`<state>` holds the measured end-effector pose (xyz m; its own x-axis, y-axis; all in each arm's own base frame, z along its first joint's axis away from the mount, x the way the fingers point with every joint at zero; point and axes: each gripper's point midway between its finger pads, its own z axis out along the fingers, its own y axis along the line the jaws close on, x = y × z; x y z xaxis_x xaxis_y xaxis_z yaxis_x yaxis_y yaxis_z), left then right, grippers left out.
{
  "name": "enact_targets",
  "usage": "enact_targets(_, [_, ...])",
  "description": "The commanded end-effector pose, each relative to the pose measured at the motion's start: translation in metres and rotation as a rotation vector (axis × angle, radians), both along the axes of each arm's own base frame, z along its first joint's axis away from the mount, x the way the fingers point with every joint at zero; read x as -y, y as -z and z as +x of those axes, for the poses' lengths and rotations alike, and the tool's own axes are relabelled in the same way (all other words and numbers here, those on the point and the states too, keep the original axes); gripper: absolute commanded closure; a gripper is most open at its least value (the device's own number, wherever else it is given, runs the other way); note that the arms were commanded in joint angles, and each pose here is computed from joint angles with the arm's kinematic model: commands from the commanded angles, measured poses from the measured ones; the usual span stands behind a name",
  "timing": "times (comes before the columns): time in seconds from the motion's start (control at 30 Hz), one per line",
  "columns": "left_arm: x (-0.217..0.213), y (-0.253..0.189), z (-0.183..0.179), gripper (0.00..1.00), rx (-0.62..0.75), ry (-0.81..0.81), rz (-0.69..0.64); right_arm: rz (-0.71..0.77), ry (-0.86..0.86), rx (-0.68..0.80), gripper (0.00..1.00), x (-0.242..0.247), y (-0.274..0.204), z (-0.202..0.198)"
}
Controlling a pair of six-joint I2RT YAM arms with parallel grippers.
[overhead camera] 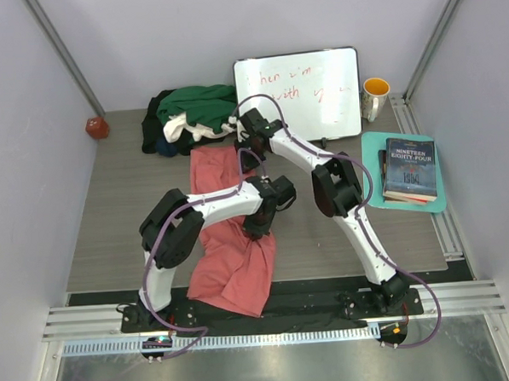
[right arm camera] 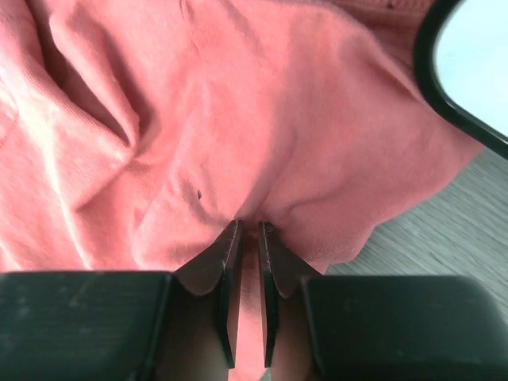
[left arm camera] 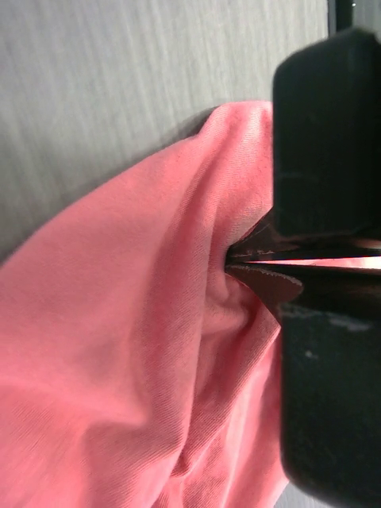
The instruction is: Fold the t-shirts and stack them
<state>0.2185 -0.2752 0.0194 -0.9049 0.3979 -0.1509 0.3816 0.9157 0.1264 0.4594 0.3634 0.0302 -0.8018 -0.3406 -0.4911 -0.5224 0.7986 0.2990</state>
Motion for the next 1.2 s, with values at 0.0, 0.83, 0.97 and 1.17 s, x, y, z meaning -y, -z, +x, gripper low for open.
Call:
enact_targets(0.0, [0.004,-0.012,0.030,1.00,0.120,-0.034,-0.045,0.020,0.034,0.103,0.78,0.006,-0.047,0.012])
enact_targets(0.83, [-0.051,-0.125,0.029,0.38,0.421,-0.147,-0.133,0.256,0.067,0.274,0.74,0.014,-0.190,-0.017])
enact_targets(0.97, [-0.091,-0.097,0.028,0.39,0.338,-0.267,-0.083,0.265,0.072,0.206,0.74,0.029,-0.187,-0.054])
enact_targets(1.17, [-0.123,-0.069,0.018,0.39,0.274,-0.387,-0.037,0.276,0.043,0.065,0.71,0.042,-0.149,-0.126])
